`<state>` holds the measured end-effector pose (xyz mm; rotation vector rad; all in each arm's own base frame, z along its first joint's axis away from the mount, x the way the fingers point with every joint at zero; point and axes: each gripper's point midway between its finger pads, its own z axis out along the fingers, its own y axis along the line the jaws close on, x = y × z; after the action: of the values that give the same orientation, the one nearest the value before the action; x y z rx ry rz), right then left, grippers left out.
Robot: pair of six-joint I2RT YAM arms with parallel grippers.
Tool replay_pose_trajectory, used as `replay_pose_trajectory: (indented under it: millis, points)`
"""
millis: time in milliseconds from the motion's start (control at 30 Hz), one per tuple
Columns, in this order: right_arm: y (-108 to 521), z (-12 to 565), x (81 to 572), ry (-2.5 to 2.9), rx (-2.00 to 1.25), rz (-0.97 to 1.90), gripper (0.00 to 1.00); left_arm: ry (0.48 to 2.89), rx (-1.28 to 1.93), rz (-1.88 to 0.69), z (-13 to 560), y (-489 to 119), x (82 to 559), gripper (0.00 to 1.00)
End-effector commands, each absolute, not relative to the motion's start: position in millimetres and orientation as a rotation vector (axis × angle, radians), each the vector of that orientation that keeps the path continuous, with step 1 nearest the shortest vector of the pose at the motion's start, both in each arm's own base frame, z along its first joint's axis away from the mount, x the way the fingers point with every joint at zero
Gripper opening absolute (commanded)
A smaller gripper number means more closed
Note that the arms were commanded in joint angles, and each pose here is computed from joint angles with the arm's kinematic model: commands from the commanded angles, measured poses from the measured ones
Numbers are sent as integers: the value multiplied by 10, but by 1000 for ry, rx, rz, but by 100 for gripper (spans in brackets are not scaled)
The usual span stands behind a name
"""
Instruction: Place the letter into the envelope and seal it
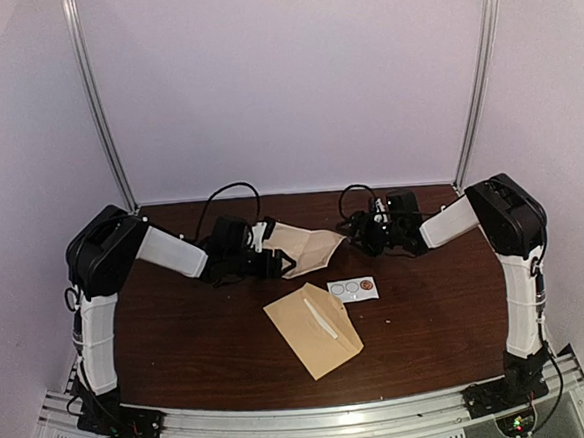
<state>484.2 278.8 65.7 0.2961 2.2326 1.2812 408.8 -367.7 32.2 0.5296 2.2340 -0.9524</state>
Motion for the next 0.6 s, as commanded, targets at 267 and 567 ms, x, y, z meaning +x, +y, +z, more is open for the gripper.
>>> replay_pose_trajectory:
  millis: [267, 567]
  points:
    - [2811, 955, 4480, 2184, 276, 1280, 77, 2325, 506, -921, 186, -3516, 3631, 67]
    - [2573, 977, 4286, 2176, 331, 1138, 78, 2366, 494, -923, 50, -3385, 3384, 67]
